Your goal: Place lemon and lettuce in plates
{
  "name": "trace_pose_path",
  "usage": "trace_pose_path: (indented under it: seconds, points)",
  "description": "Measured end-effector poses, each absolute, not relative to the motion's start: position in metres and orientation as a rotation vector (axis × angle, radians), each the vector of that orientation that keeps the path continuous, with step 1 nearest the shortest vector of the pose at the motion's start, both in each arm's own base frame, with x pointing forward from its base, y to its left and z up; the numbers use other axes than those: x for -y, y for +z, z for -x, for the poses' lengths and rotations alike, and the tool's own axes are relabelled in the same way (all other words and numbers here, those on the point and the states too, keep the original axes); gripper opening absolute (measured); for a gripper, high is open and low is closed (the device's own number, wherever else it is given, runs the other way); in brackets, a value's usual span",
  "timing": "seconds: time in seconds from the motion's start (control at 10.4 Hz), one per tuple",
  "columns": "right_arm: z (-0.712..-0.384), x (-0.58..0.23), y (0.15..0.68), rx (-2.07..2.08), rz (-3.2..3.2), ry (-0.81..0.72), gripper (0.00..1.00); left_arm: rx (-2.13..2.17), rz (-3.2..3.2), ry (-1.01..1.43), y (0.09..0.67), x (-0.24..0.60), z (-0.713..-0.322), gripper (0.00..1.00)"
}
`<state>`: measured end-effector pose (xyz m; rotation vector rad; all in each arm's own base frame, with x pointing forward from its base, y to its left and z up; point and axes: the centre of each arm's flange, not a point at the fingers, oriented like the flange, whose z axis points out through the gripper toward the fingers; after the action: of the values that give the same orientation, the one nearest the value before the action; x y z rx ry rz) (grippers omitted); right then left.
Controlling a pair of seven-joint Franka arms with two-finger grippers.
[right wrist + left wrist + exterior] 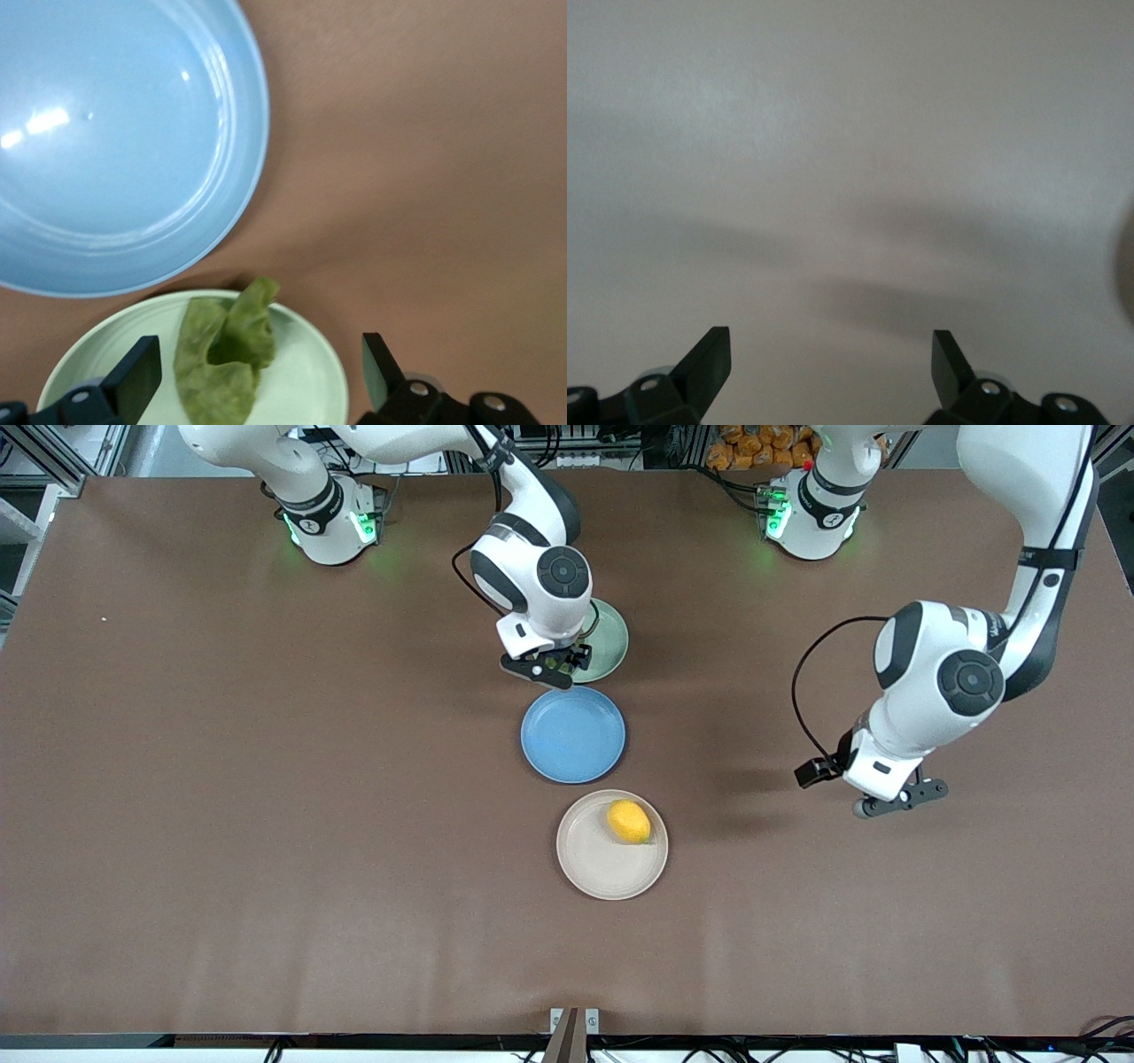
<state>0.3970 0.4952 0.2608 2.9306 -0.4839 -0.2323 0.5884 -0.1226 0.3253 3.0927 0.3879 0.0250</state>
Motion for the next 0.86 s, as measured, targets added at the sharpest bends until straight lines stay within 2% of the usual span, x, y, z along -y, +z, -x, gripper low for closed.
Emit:
trace_pose_path:
  seconds: [0.67,0.86]
  points:
    - [-0.501,-0.395,0.314,0.411,-2.876,-0.389,1.00,-0.388,-3.131,0.062,0.354,0.160,-0.518,1.00]
    - [-0.531,-0.343,0.330,0.330,-2.889,-0.454,1.00,-0.370,-3.126,0.113,0.367,0.166,-0.515,1.00]
